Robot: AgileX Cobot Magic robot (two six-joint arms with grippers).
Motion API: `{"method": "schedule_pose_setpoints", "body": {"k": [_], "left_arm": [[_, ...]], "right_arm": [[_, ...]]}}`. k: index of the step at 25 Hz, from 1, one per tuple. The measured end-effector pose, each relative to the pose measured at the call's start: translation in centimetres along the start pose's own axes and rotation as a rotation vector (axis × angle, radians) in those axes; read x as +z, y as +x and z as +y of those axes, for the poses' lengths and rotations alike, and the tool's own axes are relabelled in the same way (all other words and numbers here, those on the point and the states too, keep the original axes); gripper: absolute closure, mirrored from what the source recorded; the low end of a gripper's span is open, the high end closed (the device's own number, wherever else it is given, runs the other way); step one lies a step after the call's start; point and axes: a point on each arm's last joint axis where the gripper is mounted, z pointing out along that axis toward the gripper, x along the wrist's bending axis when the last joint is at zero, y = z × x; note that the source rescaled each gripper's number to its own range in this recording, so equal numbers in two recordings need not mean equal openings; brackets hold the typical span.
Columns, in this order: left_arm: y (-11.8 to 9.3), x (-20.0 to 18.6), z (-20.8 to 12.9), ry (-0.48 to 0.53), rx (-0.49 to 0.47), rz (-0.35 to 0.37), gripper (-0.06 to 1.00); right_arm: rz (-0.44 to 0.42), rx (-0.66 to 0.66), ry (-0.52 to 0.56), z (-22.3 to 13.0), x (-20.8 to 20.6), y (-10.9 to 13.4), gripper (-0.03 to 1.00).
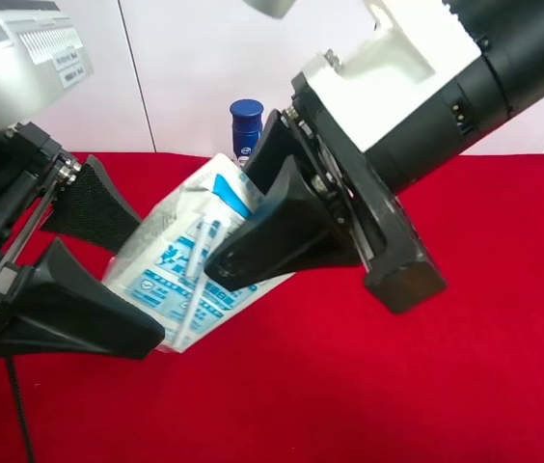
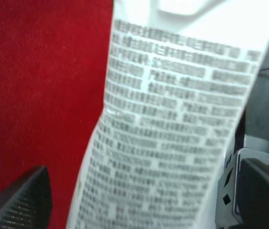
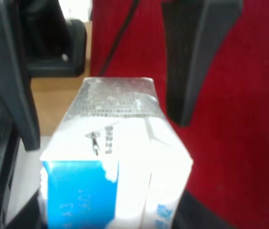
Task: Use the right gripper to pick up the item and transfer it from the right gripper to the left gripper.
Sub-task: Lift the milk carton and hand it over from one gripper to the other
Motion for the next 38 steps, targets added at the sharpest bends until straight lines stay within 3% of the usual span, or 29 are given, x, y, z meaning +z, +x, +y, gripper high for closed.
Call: {"method": "schedule_pose_setpoints", "body": {"k": [19, 21, 22, 24, 34, 35, 36, 38], "left_arm": [[0.3, 0.0, 0.3, -0.027, 0.018, 0.032, 0.35], [0.3, 0.0, 0.3, -0.029, 0.02, 0.034, 0.42], [0.3, 0.0, 0.3, -0.029, 0.02, 0.034, 0.51], [0.3, 0.0, 0.3, -0.028, 0.023, 0.036, 0.87], [0.3, 0.0, 0.3, -0.029, 0.067, 0.039, 0.89], [0.4, 0.0, 0.3, -0.03, 0.067, 0.04, 0.89], [0.4, 0.0, 0.3, -0.031, 0.069, 0.042, 0.89], [0.4, 0.0, 0.3, -0.026, 0.073, 0.047, 0.93]], "right_arm": [[-0.039, 0.002, -0.097, 0.9, -0.1, -0.4, 0.97], [-0.045, -0.005, -0.099, 0.9, -0.1, -0.4, 0.97], [-0.046, -0.007, -0.099, 0.9, -0.1, -0.4, 0.97], [-0.043, -0.014, -0.098, 0.9, -0.1, -0.4, 0.97], [-0.047, -0.03, -0.099, 0.9, -0.1, -0.4, 0.97], [-0.047, -0.032, -0.099, 0.9, -0.1, -0.4, 0.95], [-0.046, -0.032, -0.103, 1.0, -0.1, -0.4, 0.85], [-0.038, -0.015, -0.127, 1.2, -0.1, -0.3, 0.45]]}}
